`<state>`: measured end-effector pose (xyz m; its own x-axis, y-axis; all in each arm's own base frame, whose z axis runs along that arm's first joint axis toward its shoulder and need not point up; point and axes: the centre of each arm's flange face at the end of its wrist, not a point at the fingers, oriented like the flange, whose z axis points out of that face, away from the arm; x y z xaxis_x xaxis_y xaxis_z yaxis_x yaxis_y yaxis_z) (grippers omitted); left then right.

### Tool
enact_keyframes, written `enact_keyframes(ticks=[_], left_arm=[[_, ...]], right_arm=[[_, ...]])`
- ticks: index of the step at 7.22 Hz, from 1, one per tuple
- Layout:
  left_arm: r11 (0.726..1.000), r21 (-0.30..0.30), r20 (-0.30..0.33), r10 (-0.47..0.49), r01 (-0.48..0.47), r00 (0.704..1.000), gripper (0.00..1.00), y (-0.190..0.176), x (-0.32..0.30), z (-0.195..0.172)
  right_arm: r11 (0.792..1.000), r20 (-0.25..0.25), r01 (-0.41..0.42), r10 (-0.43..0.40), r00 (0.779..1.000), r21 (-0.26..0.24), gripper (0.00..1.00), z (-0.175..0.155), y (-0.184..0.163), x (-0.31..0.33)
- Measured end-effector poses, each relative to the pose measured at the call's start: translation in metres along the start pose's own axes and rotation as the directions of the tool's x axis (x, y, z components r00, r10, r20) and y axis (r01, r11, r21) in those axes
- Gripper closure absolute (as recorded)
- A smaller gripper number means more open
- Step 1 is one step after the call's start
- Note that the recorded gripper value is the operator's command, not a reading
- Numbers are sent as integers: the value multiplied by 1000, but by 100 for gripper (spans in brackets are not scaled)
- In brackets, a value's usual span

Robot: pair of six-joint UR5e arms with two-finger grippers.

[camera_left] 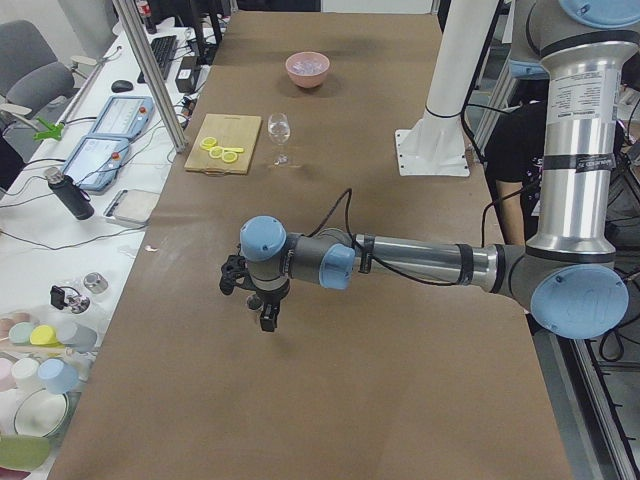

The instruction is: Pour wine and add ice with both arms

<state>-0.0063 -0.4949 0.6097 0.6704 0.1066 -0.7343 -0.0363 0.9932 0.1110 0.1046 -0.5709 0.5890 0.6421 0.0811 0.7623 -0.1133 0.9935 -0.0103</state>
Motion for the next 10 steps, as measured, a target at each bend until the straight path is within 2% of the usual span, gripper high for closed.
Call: enact_keyframes(ticks=[3,5,7,9,10], left_arm=[[1000,6,-1,-5,5,1000,2,0,3,-3],[997,46,-8,-66,67,998,2,5,15,-14],[972,186,-6,-148,146,989,2,7,19,-18],[927,343,23,-168,150,985,2,20,13,-9],[907,398,45,-170,139,984,2,27,16,1]], right_arm=[[1000,-12,-5,5,1000,4,0,-2,0,4],[1000,-15,-6,6,1000,4,0,-1,1,6],[1000,-20,-3,3,1000,3,0,-1,0,6],[1000,-30,3,-3,1000,8,0,-4,-1,5],[1000,-40,5,-5,999,14,0,-6,-2,3]])
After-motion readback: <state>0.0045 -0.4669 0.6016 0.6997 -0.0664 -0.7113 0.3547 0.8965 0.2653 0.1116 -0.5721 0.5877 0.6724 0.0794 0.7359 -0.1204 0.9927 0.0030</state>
